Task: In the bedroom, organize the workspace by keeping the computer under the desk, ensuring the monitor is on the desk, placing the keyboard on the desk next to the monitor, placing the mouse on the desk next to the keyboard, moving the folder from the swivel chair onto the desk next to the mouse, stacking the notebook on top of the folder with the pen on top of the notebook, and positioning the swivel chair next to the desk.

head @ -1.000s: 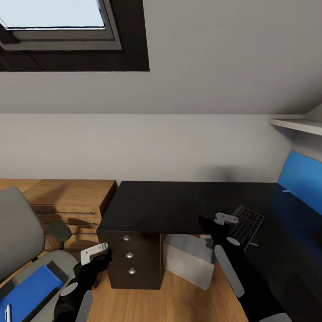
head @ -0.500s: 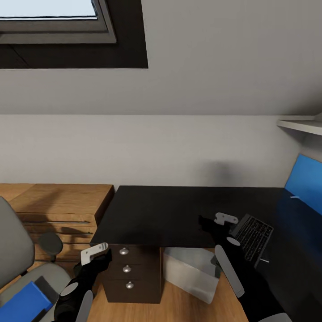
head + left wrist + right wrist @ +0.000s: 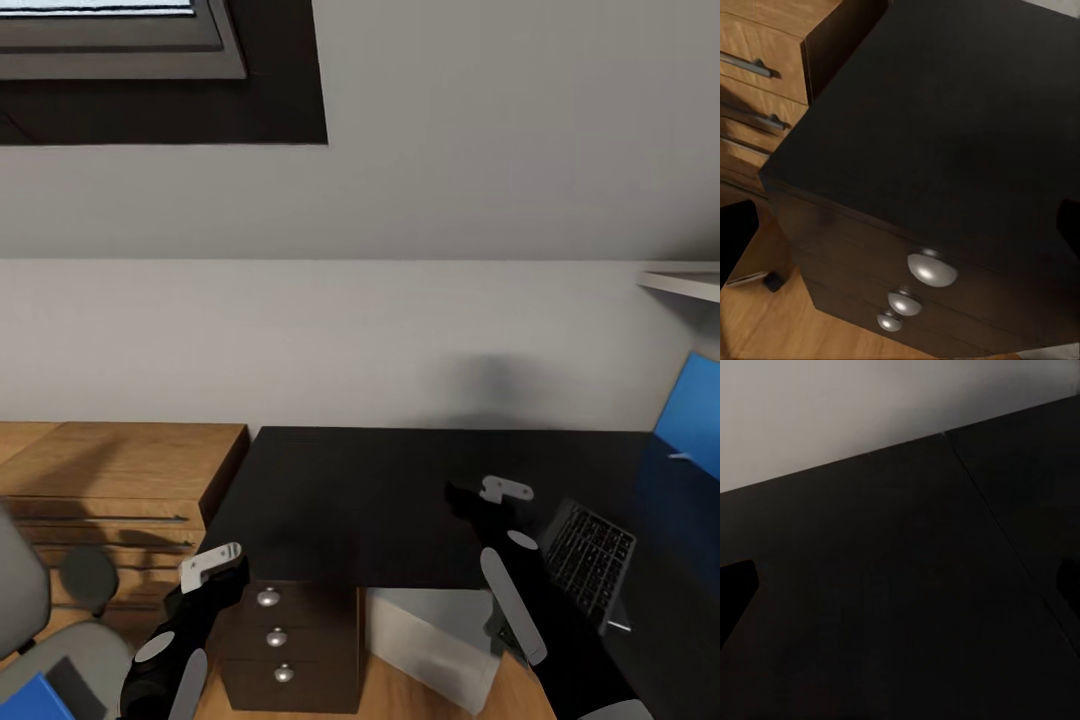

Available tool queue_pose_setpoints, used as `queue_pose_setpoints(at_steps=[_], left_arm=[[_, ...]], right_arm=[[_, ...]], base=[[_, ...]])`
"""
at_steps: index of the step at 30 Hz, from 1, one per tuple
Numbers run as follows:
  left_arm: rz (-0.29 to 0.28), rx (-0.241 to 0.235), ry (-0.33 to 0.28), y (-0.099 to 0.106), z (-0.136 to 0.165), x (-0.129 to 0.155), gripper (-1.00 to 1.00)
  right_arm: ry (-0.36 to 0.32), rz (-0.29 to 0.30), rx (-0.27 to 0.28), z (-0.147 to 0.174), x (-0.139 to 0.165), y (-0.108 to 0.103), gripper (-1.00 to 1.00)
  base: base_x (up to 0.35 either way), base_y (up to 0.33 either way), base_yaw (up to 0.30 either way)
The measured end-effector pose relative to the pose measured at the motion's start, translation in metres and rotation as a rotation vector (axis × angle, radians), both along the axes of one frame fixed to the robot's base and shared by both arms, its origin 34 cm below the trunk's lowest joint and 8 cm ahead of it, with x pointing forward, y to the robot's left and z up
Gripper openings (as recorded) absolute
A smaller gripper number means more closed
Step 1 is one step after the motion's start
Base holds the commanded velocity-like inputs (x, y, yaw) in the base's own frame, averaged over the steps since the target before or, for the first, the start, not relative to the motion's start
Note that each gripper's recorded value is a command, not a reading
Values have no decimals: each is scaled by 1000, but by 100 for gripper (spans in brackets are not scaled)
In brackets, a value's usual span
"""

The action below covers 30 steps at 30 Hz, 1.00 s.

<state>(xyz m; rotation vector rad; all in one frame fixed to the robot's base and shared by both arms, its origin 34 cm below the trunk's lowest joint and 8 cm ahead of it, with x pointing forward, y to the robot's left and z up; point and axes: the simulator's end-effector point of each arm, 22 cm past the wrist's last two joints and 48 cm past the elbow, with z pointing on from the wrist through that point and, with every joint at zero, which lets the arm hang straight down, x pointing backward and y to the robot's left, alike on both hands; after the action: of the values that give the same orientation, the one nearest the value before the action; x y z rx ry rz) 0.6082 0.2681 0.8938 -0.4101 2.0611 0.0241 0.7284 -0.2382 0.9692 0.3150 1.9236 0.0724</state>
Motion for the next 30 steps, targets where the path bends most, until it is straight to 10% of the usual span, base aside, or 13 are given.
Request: queue_pose_setpoints(at_steps=[6,9,18,30], left_arm=[[0,0,0,0,0,0,100],[-1,-3,1,-1,0,0,100],[-4,-7,-5,-3,3,1,100],[-4,-8,-8,-3,4,1,100]], right_arm=[[49,-46,1,-22,-3,-24,100],[143,-155,-25,-61,-13,-92,100],[295,-261,-65,-105,-10,-165,100],[286,-298,-35,-98,-7,-179,100]], base=[[295,0,0],[23,0,0],[3,0,0],[0,0,-166]])
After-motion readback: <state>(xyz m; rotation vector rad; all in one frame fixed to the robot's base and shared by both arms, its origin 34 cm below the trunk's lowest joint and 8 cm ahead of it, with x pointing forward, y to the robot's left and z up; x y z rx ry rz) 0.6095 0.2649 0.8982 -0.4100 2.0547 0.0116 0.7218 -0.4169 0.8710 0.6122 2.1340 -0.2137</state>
